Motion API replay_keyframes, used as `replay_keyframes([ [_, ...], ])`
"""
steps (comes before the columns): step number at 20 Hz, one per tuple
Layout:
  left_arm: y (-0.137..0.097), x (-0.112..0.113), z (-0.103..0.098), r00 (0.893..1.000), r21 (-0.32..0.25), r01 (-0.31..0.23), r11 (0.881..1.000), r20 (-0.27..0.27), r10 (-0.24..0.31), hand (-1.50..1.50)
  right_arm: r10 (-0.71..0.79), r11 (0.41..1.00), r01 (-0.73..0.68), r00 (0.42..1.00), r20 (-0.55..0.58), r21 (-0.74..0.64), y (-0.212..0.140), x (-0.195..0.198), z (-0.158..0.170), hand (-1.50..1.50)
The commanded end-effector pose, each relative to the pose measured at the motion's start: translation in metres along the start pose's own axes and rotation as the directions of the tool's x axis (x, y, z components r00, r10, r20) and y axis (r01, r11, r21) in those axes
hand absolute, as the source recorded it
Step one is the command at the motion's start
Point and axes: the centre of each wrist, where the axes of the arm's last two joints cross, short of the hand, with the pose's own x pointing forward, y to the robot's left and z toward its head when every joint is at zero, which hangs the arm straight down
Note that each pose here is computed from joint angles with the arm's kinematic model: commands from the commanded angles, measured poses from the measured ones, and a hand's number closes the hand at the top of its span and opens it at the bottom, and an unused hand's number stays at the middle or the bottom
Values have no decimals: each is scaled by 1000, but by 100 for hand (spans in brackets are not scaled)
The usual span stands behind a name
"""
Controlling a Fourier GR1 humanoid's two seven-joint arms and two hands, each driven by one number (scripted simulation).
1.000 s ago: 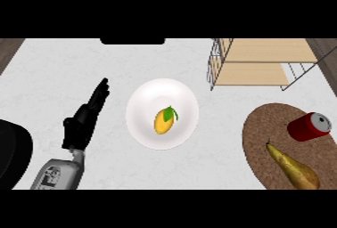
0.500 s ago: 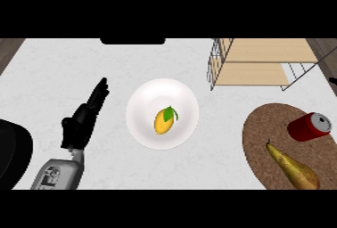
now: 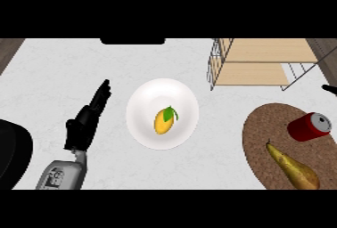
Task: Pick the can from the placemat and place it in the tiered shelf
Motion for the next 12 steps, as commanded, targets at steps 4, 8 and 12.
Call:
replay_keyframes([
  [4, -13, -6, -20, 1000, -12, 14, 1000, 1, -14, 0, 15, 1000, -15, 1000, -1, -5, 6, -5, -13, -150],
  [8, 1, 13, 11, 1000, -7, 8, 1000, 22, -8, 0, 41, 999, -40, 999, -22, 8, 23, -3, -29, -150],
  [12, -6, 7, 15, 1000, -2, 2, 1000, 13, -2, 0, 32, 999, -31, 999, -41, 16, 37, -9, -40, -150],
])
